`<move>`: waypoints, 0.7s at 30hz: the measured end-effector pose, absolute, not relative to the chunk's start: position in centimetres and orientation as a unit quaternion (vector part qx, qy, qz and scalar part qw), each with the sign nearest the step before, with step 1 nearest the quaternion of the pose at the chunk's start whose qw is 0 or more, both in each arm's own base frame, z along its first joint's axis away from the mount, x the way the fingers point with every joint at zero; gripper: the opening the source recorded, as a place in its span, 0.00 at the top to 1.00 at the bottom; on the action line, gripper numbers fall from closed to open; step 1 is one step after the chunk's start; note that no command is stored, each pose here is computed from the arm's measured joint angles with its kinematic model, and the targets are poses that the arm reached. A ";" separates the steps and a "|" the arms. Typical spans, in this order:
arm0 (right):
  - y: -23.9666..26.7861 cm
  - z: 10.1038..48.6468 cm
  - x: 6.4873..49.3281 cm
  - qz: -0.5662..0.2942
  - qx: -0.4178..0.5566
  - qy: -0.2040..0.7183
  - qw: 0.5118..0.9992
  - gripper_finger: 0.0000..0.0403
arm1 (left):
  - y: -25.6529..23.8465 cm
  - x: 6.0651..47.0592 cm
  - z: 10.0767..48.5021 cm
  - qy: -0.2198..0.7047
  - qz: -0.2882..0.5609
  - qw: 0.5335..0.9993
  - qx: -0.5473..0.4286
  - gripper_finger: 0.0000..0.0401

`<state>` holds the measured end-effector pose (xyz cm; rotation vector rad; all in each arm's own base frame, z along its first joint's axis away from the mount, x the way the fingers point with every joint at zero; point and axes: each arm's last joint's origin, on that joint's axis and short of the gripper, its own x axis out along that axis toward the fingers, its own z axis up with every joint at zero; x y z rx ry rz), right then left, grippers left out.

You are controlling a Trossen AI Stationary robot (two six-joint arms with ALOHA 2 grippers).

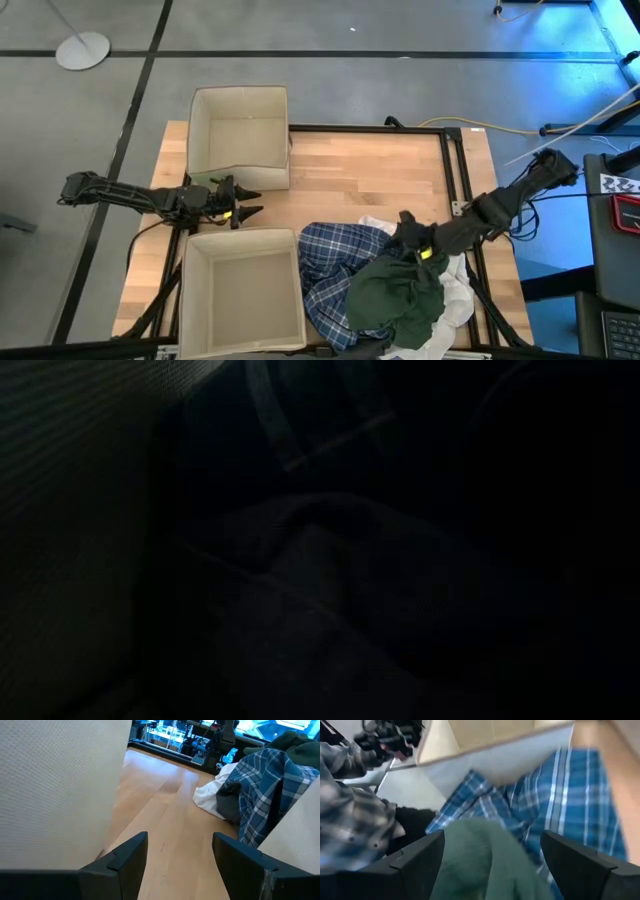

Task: Sort clothes
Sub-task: Put the green shirt into the top laundry organizer

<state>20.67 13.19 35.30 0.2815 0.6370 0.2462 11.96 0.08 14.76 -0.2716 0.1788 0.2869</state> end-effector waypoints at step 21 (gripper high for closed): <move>15.5 28.1 20.9 -0.060 0.154 0.539 0.826 0.18 | 0.1 11.9 14.5 0.104 0.145 0.975 -0.131 0.47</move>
